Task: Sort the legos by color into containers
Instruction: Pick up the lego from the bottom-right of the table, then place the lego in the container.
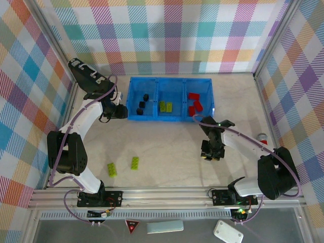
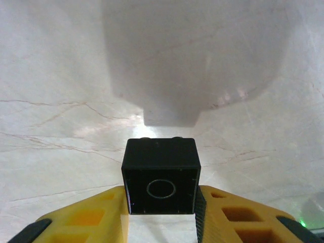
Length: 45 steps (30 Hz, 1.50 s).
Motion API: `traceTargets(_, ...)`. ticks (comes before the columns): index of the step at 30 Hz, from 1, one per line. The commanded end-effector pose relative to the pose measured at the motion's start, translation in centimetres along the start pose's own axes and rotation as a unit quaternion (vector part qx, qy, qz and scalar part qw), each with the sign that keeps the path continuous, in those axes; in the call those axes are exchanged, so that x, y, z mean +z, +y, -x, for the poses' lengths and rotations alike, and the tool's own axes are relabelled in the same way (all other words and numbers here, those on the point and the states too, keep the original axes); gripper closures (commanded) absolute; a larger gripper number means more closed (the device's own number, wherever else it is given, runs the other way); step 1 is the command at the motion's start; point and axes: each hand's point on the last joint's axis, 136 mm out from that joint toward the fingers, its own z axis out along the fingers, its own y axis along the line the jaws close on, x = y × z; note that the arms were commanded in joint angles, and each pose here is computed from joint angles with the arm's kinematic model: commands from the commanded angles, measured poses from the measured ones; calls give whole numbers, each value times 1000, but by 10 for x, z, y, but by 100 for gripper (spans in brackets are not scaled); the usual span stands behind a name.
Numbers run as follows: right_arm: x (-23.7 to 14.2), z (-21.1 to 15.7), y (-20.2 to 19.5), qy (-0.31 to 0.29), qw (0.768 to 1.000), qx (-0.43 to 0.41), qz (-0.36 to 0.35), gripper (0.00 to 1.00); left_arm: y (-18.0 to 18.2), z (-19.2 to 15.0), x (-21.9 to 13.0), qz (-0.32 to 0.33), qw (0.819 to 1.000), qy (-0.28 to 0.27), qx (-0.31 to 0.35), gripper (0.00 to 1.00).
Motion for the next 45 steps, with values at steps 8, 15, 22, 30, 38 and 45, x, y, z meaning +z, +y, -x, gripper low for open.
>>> traceTargets(8, -24, 31, 47, -10, 998, -67, -4, 63, -8, 1, -7, -11, 1000, -1, 11, 54)
traceTargets(15, -36, 53, 104, -22, 992, -122, 3, 63, -8, 2, -10, -10, 1000, -5, 12, 54)
traceTargets(22, -49, 71, 173, -38, 984, -172, 27, 63, -9, 3, -13, -11, 1000, -13, 12, 54)
traceTargets(30, -56, 92, 245, -64, 974, -212, 54, 63, -8, 4, -14, -9, 1000, -18, 13, 54)
traceTargets(38, -62, 112, 306, -116, 963, -219, 105, 65, -6, 7, -15, -4, 1000, -28, 7, 53)
traceTargets(45, -63, 133, 336, -170, 956, -201, 131, 65, -4, 9, -18, 4, 999, -37, 6, 53)
